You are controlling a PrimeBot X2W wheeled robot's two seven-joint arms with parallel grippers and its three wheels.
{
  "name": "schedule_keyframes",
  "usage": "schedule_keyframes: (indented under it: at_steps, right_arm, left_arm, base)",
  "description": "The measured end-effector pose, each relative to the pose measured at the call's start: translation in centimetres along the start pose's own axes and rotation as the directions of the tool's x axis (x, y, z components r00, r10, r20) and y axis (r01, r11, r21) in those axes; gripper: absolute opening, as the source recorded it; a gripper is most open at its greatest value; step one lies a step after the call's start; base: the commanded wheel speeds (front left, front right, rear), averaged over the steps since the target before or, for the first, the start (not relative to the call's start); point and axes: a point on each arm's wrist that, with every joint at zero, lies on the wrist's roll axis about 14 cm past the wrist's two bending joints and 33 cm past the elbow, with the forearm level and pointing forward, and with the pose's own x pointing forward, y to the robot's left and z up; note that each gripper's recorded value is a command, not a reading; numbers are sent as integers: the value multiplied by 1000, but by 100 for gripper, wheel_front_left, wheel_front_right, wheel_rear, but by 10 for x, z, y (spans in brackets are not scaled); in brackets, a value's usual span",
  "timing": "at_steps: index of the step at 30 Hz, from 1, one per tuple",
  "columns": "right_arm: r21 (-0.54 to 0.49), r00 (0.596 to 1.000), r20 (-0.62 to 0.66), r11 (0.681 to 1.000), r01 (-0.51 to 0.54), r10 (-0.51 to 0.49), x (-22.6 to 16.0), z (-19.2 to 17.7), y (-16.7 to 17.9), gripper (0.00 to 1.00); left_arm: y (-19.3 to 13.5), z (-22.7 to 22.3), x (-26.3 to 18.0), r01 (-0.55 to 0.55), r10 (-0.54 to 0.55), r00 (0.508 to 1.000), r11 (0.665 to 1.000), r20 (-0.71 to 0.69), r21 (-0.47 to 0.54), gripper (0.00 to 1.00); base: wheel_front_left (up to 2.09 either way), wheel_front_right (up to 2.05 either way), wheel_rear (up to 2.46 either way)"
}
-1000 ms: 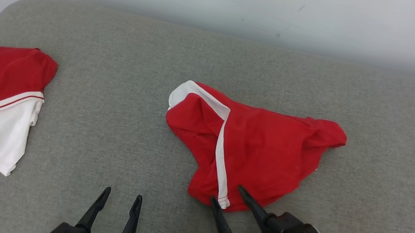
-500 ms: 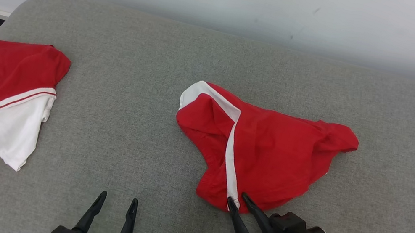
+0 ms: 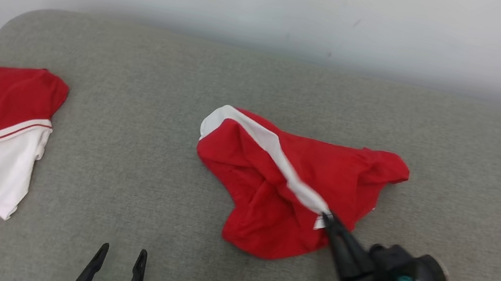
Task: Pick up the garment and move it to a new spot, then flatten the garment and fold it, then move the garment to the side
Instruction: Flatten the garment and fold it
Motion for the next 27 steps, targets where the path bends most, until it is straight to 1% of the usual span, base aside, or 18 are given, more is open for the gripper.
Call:
schedule_keyframes:
  at_steps: [3,5,9,15,19,22,23,24,27]
  right_arm:
    - [-37,995,45,995,90,-89,-20,15,-35,0]
    - [-55,985,74,985,163,-159,-37,25,-60,0]
    - [-91,961,72,958,273,-267,-74,25,-94,0]
    - [-128,926,-10,919,374,-378,-124,0,-122,0]
    - [-151,907,-84,905,397,-412,-144,-23,-128,0]
    - [-139,888,-143,897,419,-437,-156,-42,-130,0]
    - [-131,883,-145,893,431,-447,-157,-43,-131,84]
    - [-120,881,-138,891,438,-452,-156,-42,-131,100]
    - [-94,888,-114,894,438,-446,-148,-37,-126,100]
  left_arm:
    - [-4,0,1,20,-20,1000,1000,2,3,100]
    - [-10,2,4,42,-42,999,999,7,6,100]
    - [-25,4,9,95,-95,995,995,14,7,100]
    - [-44,5,14,160,-160,987,987,13,16,100]
    - [-51,4,15,183,-183,983,983,11,19,100]
    - [-53,3,14,189,-189,982,982,7,19,100]
    - [-54,2,14,197,-197,980,980,5,17,100]
    - [-56,2,14,201,-201,980,979,4,17,100]
    - [-64,4,19,226,-226,974,974,8,18,100]
  base:
    - [0,0,0]
    - [0,0,0]
    - [0,0,0]
    - [0,0,0]
    - [0,0,0]
    - [0,0,0]
    - [0,0,0]
    - [0,0,0]
    - [0,0,0]
